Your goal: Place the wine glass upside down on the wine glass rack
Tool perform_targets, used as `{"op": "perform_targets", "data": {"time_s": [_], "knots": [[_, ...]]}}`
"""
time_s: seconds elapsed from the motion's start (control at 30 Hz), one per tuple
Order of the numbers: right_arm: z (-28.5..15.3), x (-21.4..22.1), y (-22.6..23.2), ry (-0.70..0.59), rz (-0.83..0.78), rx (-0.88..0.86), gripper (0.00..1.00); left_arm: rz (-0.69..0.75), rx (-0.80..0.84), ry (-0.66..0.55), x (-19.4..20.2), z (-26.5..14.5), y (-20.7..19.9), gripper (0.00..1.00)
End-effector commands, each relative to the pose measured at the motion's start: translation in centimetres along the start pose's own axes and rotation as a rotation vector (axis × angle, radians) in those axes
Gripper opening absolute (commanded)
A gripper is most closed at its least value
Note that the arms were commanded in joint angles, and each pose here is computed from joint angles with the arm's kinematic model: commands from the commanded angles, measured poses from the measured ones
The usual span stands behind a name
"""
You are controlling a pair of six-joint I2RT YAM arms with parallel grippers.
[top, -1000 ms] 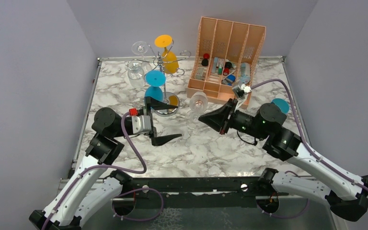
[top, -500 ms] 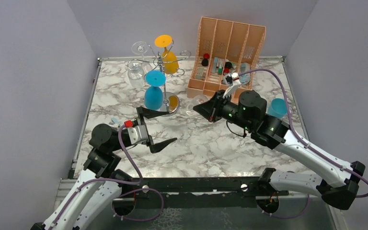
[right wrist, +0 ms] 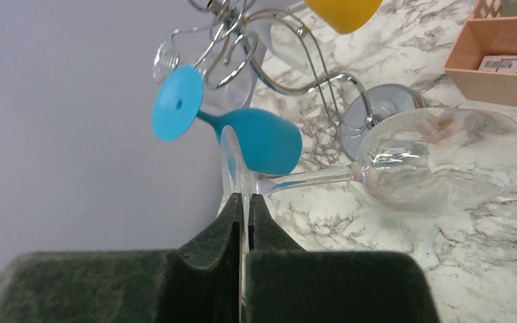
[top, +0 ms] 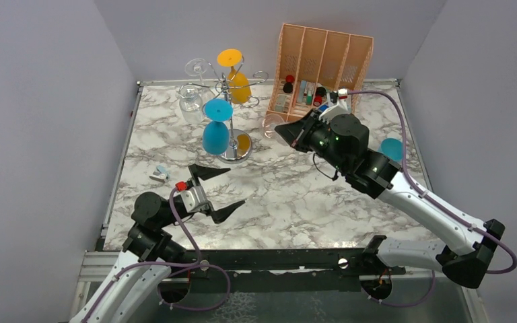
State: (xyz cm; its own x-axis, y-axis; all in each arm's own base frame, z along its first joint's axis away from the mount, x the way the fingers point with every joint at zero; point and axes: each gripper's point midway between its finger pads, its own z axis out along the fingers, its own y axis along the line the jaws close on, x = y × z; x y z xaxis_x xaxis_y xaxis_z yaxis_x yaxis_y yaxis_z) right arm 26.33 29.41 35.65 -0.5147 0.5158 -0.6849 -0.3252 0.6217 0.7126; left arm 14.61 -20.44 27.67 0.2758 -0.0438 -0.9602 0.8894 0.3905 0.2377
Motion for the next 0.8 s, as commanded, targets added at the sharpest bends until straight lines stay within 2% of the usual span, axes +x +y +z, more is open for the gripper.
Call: {"op": "perform_targets", "data": {"time_s": [0.0, 0.1, 0.33, 0.57, 0.77], "knots": [[1.2, -5.0, 1.5, -0.145, 0.132, -0.031, 0.01, 0.012, -0.085, -0.038, 0.0, -0.5, 1.0, 0.99], [2.2, -5.9, 1.4, -0.144, 0.186, -0.057, 0.01, -0.006, -0.123, -0.044, -0.1, -0.8, 1.4, 0.99], [4.1, -9.4, 0.7, -0.229, 0.239, -0.075, 0.01, 0.017, -0.132, -0.033, 0.2, -1.1, 1.4, 0.99], [6.6, -14.4, 0.3, -0.313, 0.235, -0.078, 0.01, 0.029, -0.125, -0.036, 0.1, -1.1, 1.3, 0.99], [9.2, -16.4, 1.0, -0.317, 0.205, -0.137, 0.01, 0.037, -0.105, -0.038, 0.0, -1.1, 1.0, 0.99]]}}
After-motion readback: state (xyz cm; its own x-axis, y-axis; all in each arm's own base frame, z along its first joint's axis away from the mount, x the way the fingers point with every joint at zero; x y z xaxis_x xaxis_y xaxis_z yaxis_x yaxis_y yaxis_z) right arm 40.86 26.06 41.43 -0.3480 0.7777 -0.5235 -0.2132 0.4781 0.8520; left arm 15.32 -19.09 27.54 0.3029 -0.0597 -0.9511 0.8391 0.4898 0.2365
